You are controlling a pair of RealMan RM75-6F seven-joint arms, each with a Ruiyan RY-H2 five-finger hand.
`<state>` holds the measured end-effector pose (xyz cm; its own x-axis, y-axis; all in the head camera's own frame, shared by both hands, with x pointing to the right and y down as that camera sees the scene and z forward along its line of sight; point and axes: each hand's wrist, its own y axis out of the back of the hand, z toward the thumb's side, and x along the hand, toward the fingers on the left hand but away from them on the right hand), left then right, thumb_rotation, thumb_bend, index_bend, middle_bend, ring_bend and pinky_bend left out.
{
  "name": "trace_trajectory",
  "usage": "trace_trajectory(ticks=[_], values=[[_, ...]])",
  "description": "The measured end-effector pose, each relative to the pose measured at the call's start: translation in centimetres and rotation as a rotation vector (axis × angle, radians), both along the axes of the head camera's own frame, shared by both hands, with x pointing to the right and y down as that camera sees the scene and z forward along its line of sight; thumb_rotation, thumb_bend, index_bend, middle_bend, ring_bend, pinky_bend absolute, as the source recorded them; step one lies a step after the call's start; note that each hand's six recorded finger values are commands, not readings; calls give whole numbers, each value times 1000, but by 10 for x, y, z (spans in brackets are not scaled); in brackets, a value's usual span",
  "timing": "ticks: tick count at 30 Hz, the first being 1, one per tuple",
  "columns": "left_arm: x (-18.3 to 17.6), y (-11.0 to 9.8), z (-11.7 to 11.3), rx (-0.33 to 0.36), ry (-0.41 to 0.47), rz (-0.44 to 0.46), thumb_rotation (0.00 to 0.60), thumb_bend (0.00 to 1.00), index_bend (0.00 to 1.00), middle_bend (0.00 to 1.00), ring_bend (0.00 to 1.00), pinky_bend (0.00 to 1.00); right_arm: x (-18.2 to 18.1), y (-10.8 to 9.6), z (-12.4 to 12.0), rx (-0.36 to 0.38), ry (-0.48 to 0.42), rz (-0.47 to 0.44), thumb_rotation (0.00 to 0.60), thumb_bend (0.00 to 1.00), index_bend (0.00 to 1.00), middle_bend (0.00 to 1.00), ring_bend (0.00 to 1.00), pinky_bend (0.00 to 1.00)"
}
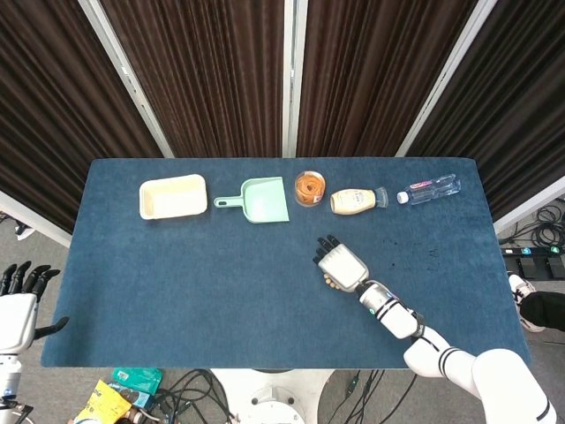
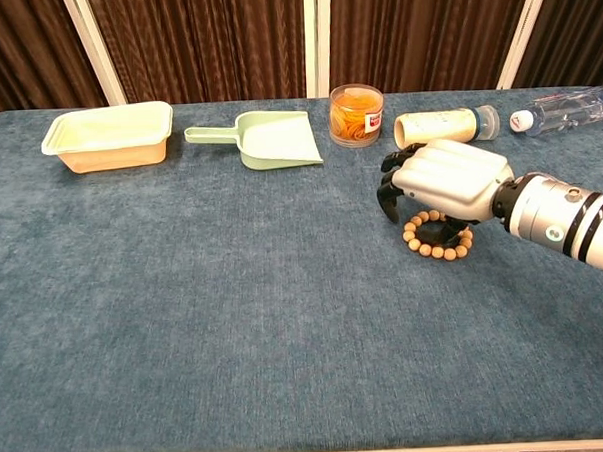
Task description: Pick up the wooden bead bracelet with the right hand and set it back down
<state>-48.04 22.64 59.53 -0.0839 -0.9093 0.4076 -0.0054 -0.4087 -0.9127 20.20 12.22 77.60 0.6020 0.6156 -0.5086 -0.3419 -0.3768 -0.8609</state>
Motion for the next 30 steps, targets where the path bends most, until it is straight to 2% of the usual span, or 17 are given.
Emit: trace_trajectory(ticks=[5,11,16,20,27,30], values=[[-2,2,2,-6,6,-5,600,0,233,172,43,49,-3,7,7,-6,7,-13,600,267,506,365,151,166],[-4,4,2,-5,11,-9,600,0,233,172,43,49,-2,10,8,4,9,-20,600,446,670,420,212,164],[-5,4,2,0,19,-9,600,0,233,172,43,49,6,4,0,-3,-43,43,600,476,707,472,250,183],[-3,4,3,1,28,0,600,0,233,172,43,49,18,-9,-10,-71,-145,186,600,504,710,502,268,195],[4,-1,5,-3,48,33,600,0,233,172,43,49,64,-43,-39,-268,-401,548,600,558,716,521,269,197],[7,-4,6,-6,54,46,600,0,233,172,43,49,83,-53,-49,-339,-497,671,600,580,718,524,269,196]])
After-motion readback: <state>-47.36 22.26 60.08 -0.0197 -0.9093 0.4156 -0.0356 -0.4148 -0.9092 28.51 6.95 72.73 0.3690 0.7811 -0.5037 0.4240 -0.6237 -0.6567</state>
